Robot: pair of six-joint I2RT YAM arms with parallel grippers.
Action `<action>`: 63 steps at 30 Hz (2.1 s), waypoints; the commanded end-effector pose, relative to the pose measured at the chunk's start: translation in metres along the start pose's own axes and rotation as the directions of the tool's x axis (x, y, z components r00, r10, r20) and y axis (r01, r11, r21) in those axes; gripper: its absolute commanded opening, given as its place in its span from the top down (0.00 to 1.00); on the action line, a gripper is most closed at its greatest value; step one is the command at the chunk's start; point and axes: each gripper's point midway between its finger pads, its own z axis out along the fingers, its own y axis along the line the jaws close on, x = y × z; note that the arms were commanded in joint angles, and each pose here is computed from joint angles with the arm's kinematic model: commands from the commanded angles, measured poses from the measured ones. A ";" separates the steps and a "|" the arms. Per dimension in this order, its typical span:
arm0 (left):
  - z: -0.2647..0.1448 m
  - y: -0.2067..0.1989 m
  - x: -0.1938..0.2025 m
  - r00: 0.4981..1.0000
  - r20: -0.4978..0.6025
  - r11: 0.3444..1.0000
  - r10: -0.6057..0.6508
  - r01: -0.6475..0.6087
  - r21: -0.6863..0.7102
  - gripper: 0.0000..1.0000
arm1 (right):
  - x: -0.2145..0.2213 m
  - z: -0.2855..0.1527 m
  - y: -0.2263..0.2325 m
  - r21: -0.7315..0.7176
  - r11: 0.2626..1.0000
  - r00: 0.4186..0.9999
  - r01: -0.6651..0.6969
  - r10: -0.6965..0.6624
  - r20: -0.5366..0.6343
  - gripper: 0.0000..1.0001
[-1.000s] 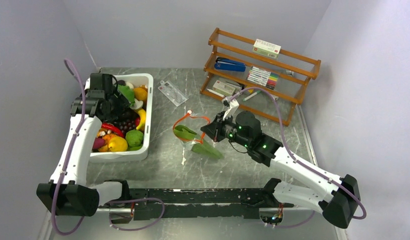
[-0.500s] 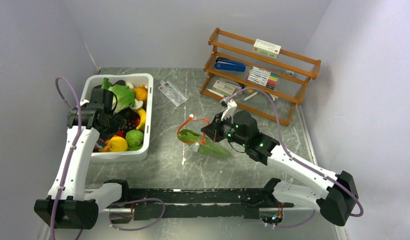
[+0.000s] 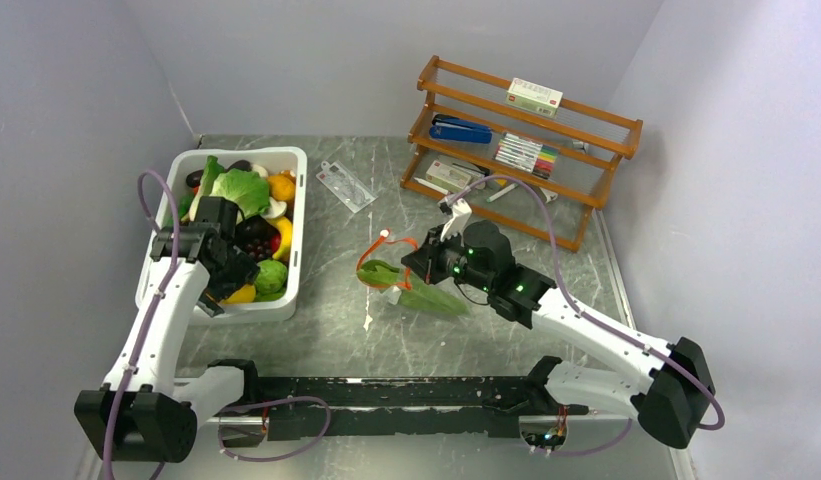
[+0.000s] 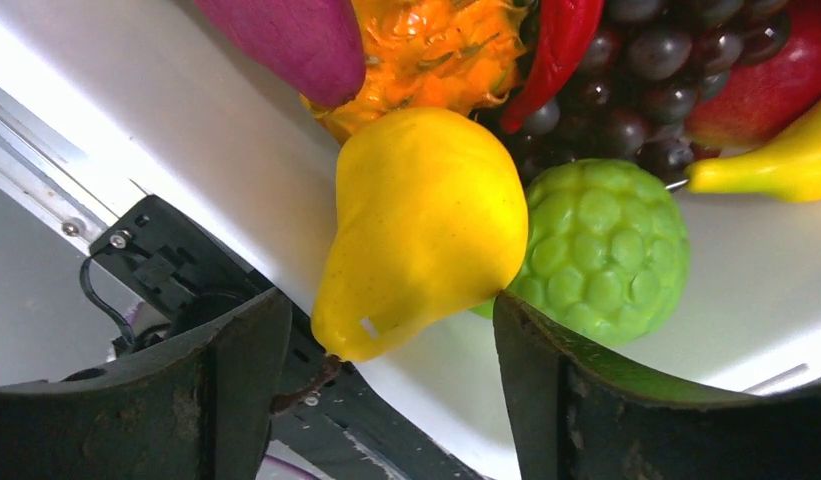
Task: Place the food in the zip-top bag and seal the zipper
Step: Pick up the fake fruit from the bin.
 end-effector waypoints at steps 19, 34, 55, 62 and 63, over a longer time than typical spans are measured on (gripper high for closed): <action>-0.024 -0.035 -0.024 0.998 0.060 0.983 0.023 -0.033 0.183 0.38 | -0.016 0.006 0.014 -0.057 0.998 1.000 0.005 -0.003 0.027 1.00; 0.005 -0.024 -0.004 0.998 -0.001 0.993 0.055 -0.054 0.107 0.42 | -0.016 0.004 0.012 -0.047 0.999 0.999 0.005 -0.003 0.034 1.00; -0.022 -0.005 -0.028 0.991 0.128 0.996 0.042 -0.053 0.078 0.93 | -0.014 0.004 0.005 -0.020 1.000 0.999 -0.001 0.001 0.043 1.00; -0.058 -0.011 -0.038 0.986 0.163 0.981 0.024 -0.055 0.186 0.93 | -0.010 0.003 0.009 -0.029 0.999 1.000 0.016 -0.017 -0.006 1.00; -0.064 -0.015 -0.040 0.984 0.175 0.973 0.030 -0.069 0.220 0.93 | -0.010 0.003 0.008 -0.026 1.000 1.000 0.016 -0.017 -0.004 1.00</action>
